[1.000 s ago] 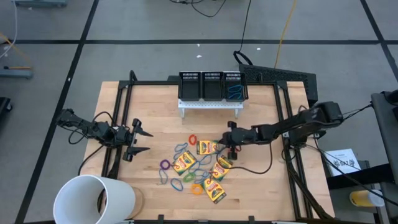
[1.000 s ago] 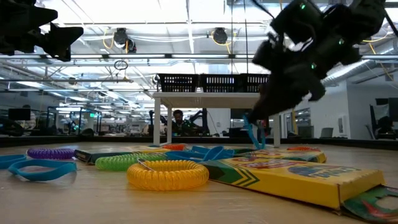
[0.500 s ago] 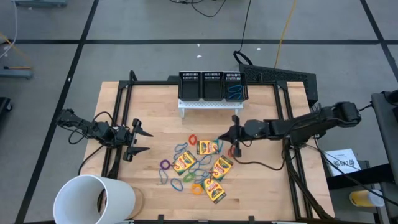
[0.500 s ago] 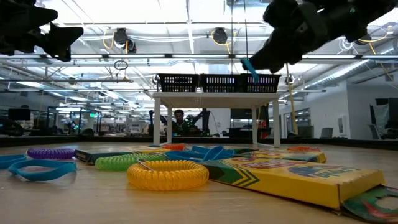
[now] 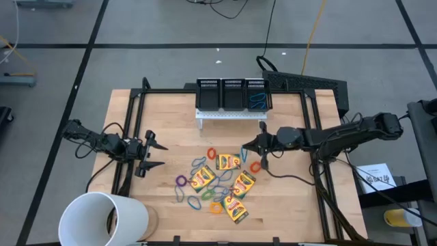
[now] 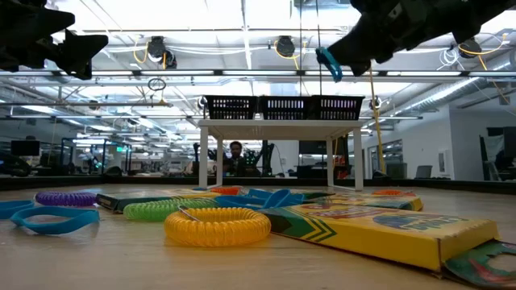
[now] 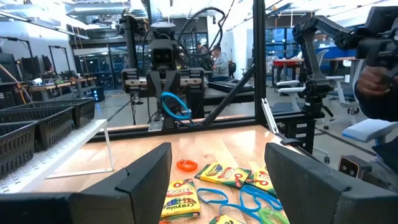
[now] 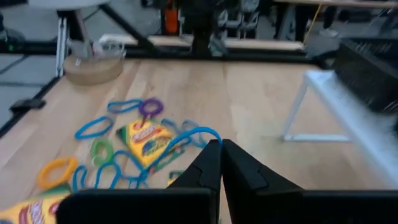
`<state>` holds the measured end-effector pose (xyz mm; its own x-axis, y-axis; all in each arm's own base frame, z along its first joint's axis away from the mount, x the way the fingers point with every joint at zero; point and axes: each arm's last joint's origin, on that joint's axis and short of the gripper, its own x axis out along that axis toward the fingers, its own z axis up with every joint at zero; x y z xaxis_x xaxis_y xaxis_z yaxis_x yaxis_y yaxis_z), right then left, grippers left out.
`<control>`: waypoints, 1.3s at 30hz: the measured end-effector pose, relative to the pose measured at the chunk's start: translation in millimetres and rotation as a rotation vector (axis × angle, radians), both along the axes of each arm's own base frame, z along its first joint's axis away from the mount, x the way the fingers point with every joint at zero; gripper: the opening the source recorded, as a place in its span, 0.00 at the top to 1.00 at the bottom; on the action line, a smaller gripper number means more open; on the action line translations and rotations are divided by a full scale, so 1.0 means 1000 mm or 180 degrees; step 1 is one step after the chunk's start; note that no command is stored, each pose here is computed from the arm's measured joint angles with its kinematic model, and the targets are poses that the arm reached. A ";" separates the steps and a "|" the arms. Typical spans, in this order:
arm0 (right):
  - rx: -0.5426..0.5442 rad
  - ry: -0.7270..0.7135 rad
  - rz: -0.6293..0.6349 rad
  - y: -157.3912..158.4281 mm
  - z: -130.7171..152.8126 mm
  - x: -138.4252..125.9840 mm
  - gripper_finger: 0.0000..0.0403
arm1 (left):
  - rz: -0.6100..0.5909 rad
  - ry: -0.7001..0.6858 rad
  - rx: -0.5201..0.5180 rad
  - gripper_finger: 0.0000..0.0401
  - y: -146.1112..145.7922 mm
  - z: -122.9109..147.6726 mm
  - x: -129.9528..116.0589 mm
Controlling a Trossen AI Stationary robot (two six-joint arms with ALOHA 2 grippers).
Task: Pick & Place Office Desk Supplies
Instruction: Put the blue rubber band into the right black bin on the shelf
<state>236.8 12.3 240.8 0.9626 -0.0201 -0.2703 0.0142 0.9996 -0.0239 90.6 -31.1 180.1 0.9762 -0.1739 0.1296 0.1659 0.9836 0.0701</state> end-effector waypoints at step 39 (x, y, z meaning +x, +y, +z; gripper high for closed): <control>-0.0635 -0.0510 -0.2005 -0.123 0.024 -0.029 1.00 | -0.0001 0.0000 0.0000 0.33 0.000 0.000 0.000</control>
<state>208.0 -110.4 264.7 0.7786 -0.6249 -0.0583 0.6111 0.7760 -0.1560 90.6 -31.2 180.1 0.9762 -0.1743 0.1295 0.1663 0.9836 0.0701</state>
